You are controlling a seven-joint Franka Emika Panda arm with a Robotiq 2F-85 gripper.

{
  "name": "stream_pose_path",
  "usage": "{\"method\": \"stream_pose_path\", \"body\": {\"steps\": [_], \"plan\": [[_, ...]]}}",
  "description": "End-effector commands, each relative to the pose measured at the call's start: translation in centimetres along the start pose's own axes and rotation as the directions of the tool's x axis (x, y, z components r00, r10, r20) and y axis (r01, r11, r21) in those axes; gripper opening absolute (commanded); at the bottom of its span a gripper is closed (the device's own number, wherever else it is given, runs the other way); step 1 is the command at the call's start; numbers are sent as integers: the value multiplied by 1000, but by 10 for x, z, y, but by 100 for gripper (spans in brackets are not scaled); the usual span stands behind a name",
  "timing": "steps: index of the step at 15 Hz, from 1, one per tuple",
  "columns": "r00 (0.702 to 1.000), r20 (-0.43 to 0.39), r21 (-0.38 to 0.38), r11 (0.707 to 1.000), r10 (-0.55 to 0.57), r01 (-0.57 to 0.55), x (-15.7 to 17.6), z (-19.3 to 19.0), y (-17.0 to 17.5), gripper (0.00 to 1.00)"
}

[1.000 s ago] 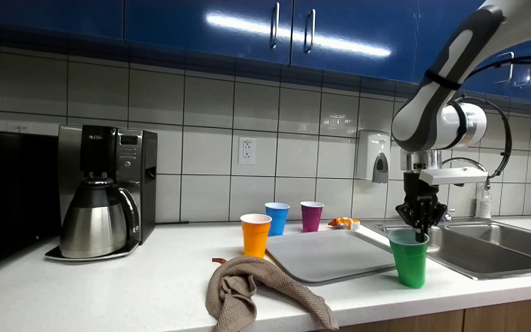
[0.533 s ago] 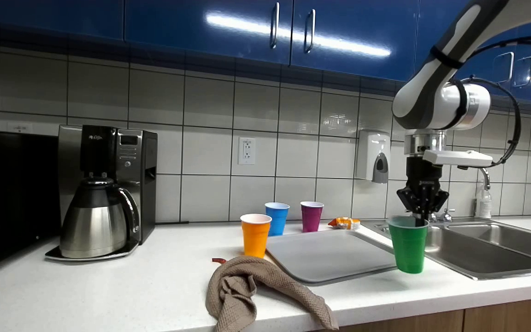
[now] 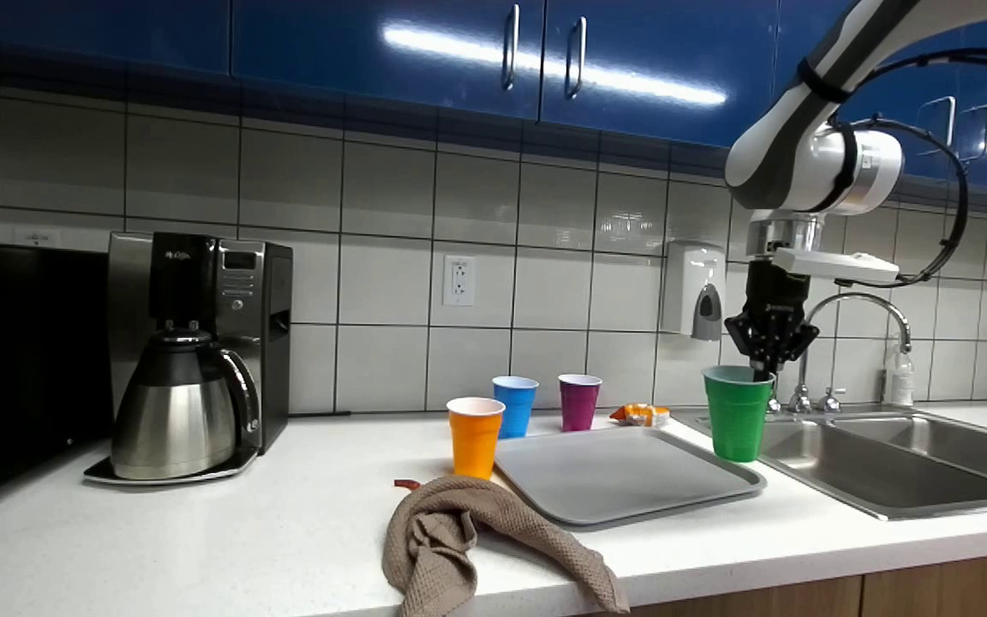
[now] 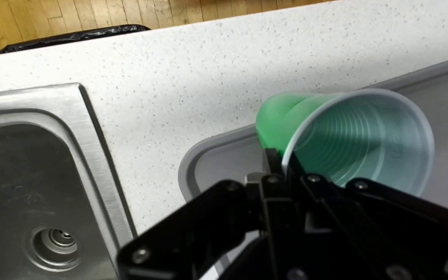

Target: Put the cups on the grey tray.

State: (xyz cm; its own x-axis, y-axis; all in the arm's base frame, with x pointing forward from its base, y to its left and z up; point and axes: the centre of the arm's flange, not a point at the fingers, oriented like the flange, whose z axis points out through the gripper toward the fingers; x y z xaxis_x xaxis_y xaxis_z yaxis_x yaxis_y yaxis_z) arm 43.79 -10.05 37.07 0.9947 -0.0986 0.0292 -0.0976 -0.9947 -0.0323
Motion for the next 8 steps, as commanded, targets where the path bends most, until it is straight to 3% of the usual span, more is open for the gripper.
{"method": "stream_pose_path", "body": {"steps": [1, 8], "plan": [[999, 8, 32, 998, 45, -45, 25, -1, 6, 1], [989, 30, 44, 988, 145, -146, 54, 34, 8, 1]]}}
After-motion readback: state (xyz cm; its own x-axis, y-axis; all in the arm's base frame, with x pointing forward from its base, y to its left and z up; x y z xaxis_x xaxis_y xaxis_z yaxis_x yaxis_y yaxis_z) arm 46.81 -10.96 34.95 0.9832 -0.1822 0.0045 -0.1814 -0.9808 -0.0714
